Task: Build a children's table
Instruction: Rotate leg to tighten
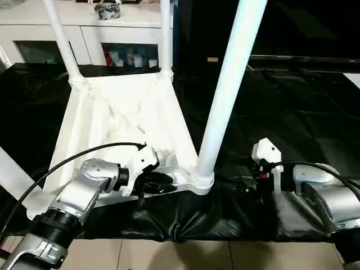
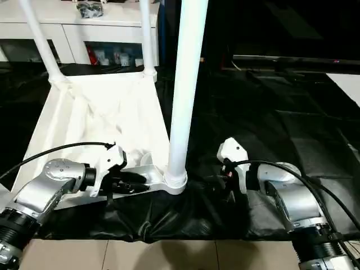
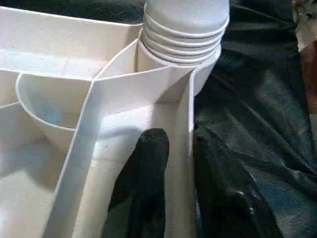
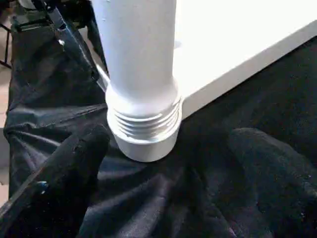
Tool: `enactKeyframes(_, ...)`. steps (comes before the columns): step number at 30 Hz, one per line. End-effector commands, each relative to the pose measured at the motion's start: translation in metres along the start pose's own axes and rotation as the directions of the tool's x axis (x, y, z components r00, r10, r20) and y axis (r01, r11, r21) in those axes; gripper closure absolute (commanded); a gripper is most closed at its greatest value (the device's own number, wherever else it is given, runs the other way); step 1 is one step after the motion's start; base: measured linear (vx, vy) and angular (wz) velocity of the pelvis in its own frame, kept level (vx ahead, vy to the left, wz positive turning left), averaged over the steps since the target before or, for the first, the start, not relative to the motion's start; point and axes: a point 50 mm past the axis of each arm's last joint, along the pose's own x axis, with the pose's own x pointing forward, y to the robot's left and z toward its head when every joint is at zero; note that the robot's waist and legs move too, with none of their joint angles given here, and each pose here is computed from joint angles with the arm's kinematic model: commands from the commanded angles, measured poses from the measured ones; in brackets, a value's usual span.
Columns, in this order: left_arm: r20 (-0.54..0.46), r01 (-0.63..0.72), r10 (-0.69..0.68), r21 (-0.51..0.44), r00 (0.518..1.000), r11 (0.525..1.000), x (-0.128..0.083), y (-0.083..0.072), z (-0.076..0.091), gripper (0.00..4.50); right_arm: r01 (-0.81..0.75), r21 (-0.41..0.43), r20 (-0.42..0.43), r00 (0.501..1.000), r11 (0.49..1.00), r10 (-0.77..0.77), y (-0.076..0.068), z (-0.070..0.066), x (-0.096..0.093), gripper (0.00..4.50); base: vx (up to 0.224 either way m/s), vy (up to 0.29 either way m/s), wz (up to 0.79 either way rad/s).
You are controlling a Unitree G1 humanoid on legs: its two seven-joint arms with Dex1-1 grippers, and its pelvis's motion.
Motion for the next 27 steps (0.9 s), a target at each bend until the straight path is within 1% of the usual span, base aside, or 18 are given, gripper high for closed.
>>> enactKeyframes(1, -0.052, 0.003, -0.006, -0.053, 0.999, 0.999, 0.001, -0.005, -0.012, 3.82, 0.006, -0.007, -0.001, 1.000, 1.000, -0.006, -0.003, 0.004, -0.001, 0.00, 0.000, 0.000, 0.00)
enactKeyframes(4, -0.071, 0.004, -0.009, -0.063, 0.997, 0.998, 0.001, -0.007, -0.014, 3.95, 0.000, -0.005, 0.001, 1.000, 1.000, 0.000, -0.002, 0.005, 0.002, 0.00, 0.000, 0.000, 0.00)
enactKeyframes(5, -0.076, 0.006, -0.011, -0.062, 0.997, 0.998, 0.002, -0.008, -0.014, 4.19, -0.002, -0.005, 0.001, 1.000, 1.000, 0.002, -0.002, 0.005, 0.003, 0.00, 0.000, 0.000, 0.00)
enactKeyframes(6, -0.076, 0.006, -0.011, -0.062, 0.997, 0.998, 0.002, -0.008, -0.014, 4.19, -0.002, -0.005, 0.001, 1.000, 1.000, 0.002, -0.002, 0.005, 0.003, 0.00, 0.000, 0.000, 0.00)
enactKeyframes(9, -0.076, 0.005, -0.010, -0.063, 0.997, 0.998, 0.003, -0.012, -0.014, 4.47, -0.017, -0.003, 0.006, 1.000, 1.000, 0.017, -0.001, 0.006, 0.008, 0.00, 0.000, 0.000, 0.00)
enactKeyframes(11, -0.079, 0.005, -0.010, -0.063, 0.997, 0.998, 0.003, -0.013, -0.015, 4.47, -0.029, -0.004, 0.008, 1.000, 1.000, 0.029, 0.000, 0.006, 0.012, 0.00, 0.000, 0.000, 0.00)
enactKeyframes(14, -0.072, 0.014, -0.017, -0.047, 0.997, 0.999, 0.004, -0.014, -0.013, 4.47, -0.066, -0.006, 0.007, 0.998, 0.998, 0.066, 0.004, 0.007, 0.024, 0.00, 0.000, 0.000, 0.00)
enactKeyframes(16, -0.070, 0.015, -0.017, -0.032, 0.997, 0.999, 0.004, -0.014, -0.013, 4.47, -0.070, -0.012, 0.004, 0.998, 0.997, 0.070, 0.005, 0.007, 0.027, 0.00, 0.000, 0.000, 0.00)
enactKeyframes(18, -0.046, 0.009, -0.010, -0.008, 0.999, 1.000, 0.004, -0.013, -0.009, 4.47, -0.065, -0.036, -0.009, 0.998, 0.997, 0.064, 0.004, 0.009, 0.038, 0.00, 0.000, 0.000, 0.00)
enactKeyframes(22, -0.036, 0.007, -0.007, 0.000, 0.999, 1.000, 0.003, -0.013, -0.007, 4.47, -0.045, -0.049, -0.015, 0.999, 0.998, 0.044, 0.000, 0.012, 0.047, 0.00, 0.000, 0.000, 0.00)
enactKeyframes(24, -0.039, 0.005, -0.005, 0.003, 0.999, 1.000, 0.002, -0.012, -0.007, 4.50, -0.040, -0.049, -0.011, 0.999, 0.998, 0.040, -0.002, 0.014, 0.052, 0.35, 0.000, 0.000, 0.00)
enactKeyframes(26, -0.039, 0.003, -0.003, 0.006, 0.999, 1.000, 0.001, -0.012, -0.007, 4.50, -0.039, -0.050, -0.007, 0.999, 0.998, 0.039, -0.003, 0.015, 0.054, 0.35, 0.000, 0.000, 0.00)
enactKeyframes(27, -0.039, 0.003, -0.003, 0.006, 0.999, 1.000, 0.001, -0.012, -0.007, 4.50, -0.038, -0.050, -0.006, 0.999, 0.998, 0.038, -0.004, 0.015, 0.055, 0.50, 0.000, 0.000, 0.00)
